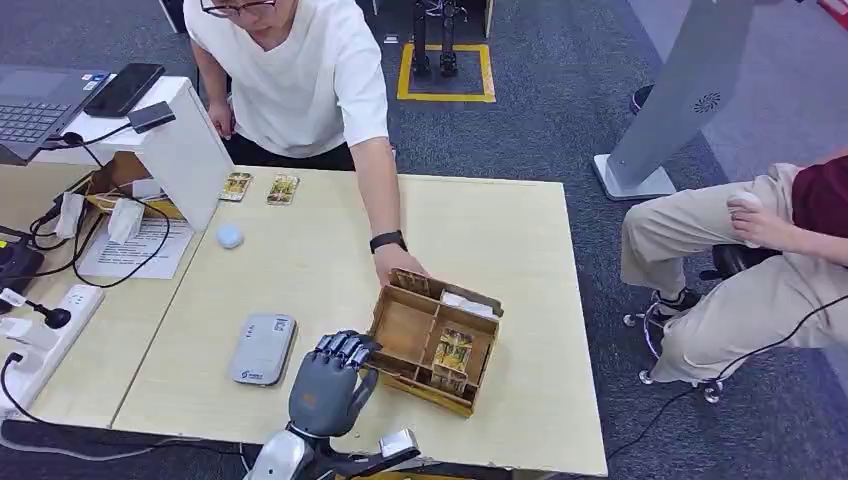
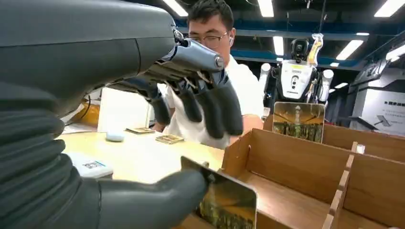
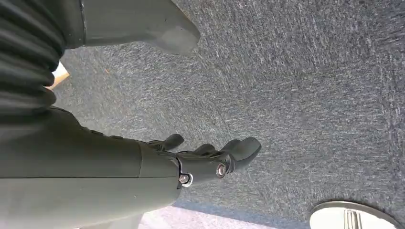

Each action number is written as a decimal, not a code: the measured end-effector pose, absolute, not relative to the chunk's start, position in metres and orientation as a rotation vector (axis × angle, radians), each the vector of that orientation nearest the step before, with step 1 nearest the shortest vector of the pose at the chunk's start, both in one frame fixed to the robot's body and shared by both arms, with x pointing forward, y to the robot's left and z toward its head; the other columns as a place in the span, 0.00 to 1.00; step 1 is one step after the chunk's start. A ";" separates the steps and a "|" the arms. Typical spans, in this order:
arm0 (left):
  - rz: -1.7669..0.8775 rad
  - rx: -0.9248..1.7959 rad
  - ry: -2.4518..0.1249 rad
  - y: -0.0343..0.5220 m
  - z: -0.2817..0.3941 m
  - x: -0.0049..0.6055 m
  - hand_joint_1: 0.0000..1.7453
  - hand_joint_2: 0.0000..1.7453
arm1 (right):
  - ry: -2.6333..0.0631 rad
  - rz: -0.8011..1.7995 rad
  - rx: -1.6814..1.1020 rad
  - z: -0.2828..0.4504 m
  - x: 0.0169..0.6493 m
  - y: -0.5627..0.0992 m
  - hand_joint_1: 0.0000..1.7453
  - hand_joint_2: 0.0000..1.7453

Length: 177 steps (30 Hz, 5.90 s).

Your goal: Pass the card to the sensor for recognition and then transmit it.

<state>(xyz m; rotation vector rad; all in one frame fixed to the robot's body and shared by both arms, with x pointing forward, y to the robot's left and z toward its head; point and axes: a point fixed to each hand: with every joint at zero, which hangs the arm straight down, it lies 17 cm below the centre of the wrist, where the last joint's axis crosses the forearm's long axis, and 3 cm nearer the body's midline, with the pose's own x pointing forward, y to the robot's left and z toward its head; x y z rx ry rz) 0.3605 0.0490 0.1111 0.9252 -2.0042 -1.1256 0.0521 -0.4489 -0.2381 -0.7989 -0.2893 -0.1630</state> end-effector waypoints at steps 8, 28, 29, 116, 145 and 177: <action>-1.160 0.926 -1.989 0.049 0.102 0.359 0.50 1.00 | -0.290 -0.163 -0.796 -0.238 0.053 -0.447 0.00 1.00; -1.196 0.865 -1.908 0.049 0.067 0.354 0.04 1.00 | -0.292 -0.164 -0.795 -0.239 0.054 -0.446 0.00 1.00; -1.196 0.864 -1.907 0.049 0.067 0.354 0.06 1.00 | -0.292 -0.164 -0.795 -0.239 0.054 -0.446 0.00 1.00; -0.023 0.534 -2.081 0.155 0.257 0.482 1.00 1.00 | -0.320 -0.144 -0.803 -0.236 0.062 -0.451 0.00 1.00; -0.029 0.556 -1.985 0.164 0.234 0.510 0.00 1.00 | -0.325 -0.134 -0.801 -0.235 0.071 -0.452 0.00 1.00; -0.354 1.112 -2.299 0.171 0.298 0.400 0.96 1.00 | -0.281 -0.174 -0.816 -0.236 0.043 -0.458 0.00 1.00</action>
